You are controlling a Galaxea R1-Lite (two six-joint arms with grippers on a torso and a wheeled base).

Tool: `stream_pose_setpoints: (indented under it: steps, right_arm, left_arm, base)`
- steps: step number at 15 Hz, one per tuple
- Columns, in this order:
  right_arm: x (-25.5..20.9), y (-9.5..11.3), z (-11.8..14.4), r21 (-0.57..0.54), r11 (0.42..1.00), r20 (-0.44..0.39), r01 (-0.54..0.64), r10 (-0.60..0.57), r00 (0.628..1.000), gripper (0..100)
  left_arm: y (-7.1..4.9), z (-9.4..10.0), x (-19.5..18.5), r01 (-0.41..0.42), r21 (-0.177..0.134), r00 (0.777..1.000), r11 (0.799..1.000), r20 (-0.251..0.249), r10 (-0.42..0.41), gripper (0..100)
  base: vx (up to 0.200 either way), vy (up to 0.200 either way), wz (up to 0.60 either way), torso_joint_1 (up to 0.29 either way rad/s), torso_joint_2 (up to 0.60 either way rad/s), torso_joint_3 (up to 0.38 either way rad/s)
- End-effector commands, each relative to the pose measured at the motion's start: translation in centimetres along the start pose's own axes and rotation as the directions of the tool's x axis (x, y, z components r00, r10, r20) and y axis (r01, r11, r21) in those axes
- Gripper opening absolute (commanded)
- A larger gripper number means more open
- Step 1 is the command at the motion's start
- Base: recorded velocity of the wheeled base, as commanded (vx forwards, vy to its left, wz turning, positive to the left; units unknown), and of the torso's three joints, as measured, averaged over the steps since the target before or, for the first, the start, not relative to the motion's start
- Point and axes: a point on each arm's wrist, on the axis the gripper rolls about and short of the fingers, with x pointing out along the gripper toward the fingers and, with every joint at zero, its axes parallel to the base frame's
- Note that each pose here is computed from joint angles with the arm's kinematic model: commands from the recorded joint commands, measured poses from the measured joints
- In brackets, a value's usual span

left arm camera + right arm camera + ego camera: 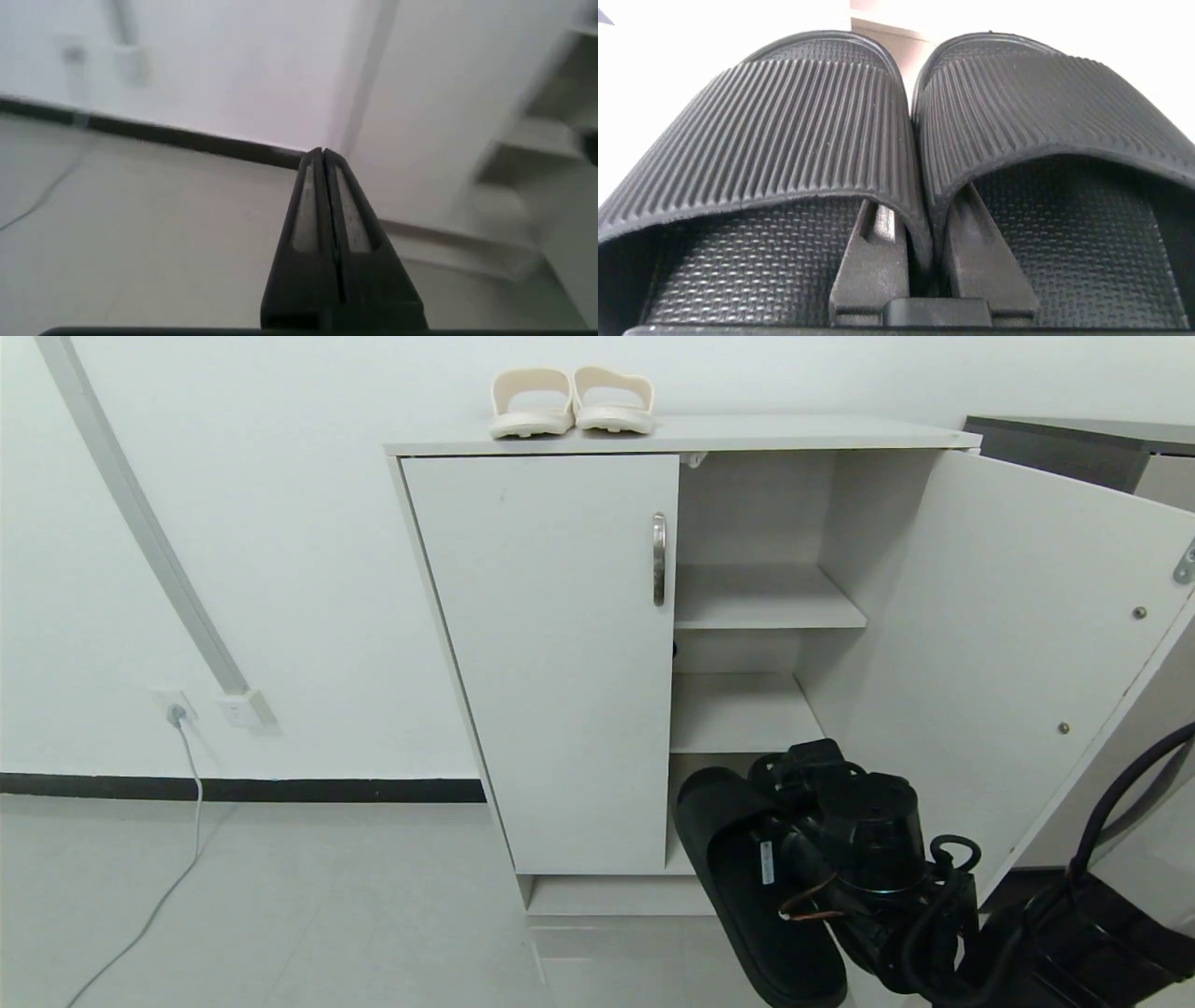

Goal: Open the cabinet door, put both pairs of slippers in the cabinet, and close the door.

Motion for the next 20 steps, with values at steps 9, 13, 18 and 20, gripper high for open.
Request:
stream_pose_setpoints:
  steps: [9, 13, 18, 20]
  right_arm:
    - [3.0, 1.2, 2.1, 0.062, 0.990, 0.094, 0.130, -0.136, 0.986, 0]
    - [4.1, 1.6, 1.4, 0.057, 0.984, 0.086, 0.171, -0.176, 0.981, 0]
    - [4.1, 1.7, 1.3, 0.057, 0.984, 0.086, 0.171, -0.176, 0.981, 0]
    - [4.3, 1.7, 1.1, 0.053, 0.984, 0.081, 0.172, -0.176, 0.981, 0]
  left_arm:
    - [-0.2, -1.9, -0.9, 0.203, 0.060, 0.978, 0.977, 0.029, -0.206, 0]
    - [-0.2, -1.9, -0.9, 0.204, 0.057, 0.978, 0.977, 0.029, -0.206, 0]
    - [-0.2, -1.9, -0.9, 0.202, 0.054, 0.979, 0.978, 0.029, -0.204, 0]
    - [-0.2, -1.9, -0.9, 0.202, 0.054, 0.979, 0.978, 0.029, -0.204, 0]
  base:
    - [0.000, 0.000, 0.00, 0.000, 0.00, 0.000]
    - [0.000, -0.100, 0.00, 0.004, 0.00, 0.004]
    - [0.000, -0.120, 0.00, 0.001, 0.00, 0.001]
    - [0.000, 0.000, 0.00, 0.000, 0.00, 0.000]
